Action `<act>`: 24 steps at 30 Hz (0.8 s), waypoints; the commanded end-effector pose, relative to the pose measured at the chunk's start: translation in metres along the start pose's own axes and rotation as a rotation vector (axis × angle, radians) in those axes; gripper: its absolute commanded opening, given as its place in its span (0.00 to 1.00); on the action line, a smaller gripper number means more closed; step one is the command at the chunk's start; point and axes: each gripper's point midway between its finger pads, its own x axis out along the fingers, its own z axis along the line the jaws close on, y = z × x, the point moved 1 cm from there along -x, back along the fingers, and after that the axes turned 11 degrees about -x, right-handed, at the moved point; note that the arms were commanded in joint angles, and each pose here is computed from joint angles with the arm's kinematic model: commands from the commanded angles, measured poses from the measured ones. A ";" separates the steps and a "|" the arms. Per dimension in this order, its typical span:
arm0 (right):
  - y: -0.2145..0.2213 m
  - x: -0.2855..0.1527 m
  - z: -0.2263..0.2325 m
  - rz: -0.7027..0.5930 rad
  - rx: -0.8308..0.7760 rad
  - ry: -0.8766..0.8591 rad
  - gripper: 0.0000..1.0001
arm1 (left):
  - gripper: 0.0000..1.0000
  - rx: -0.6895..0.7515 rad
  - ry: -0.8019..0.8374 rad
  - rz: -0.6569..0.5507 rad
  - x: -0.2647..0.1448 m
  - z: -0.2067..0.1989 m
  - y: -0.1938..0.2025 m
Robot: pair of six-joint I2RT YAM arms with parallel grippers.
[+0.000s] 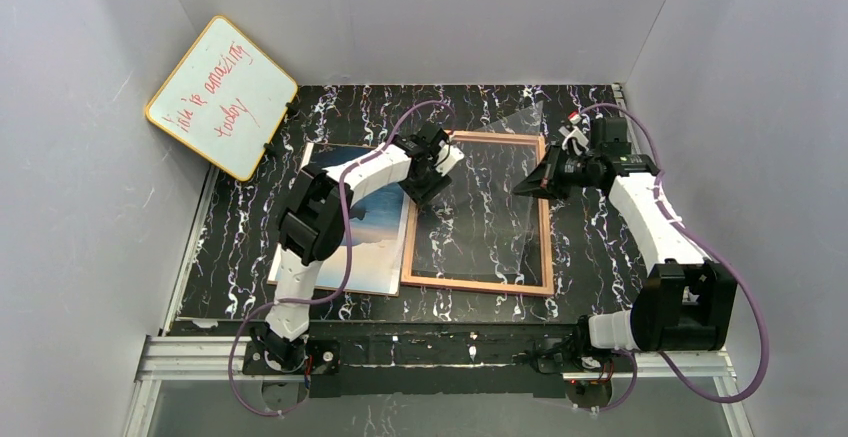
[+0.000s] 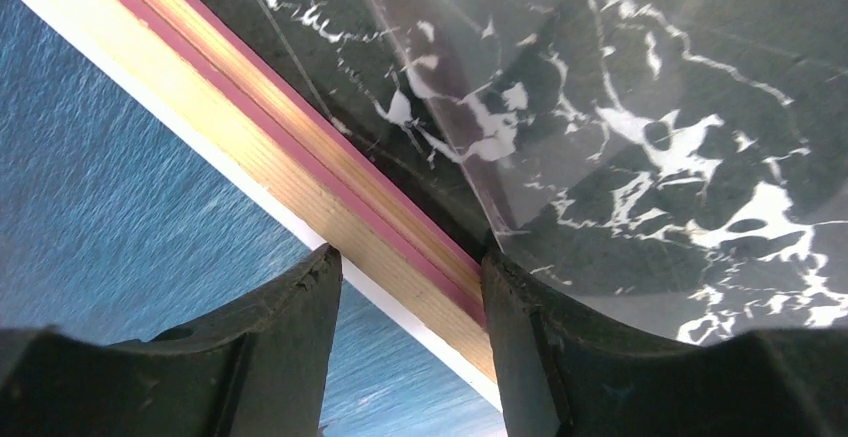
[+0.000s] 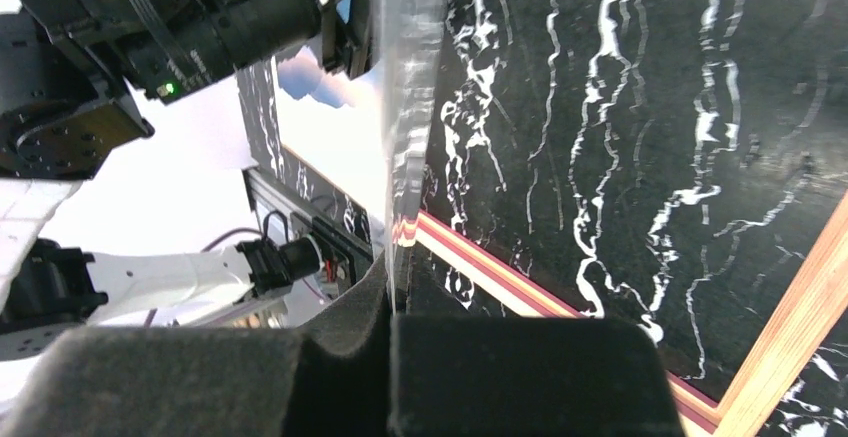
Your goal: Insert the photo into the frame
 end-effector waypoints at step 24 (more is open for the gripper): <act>-0.057 -0.012 0.153 -0.050 -0.320 -0.299 0.01 | 0.97 -0.330 -0.031 -0.159 -0.116 0.128 0.009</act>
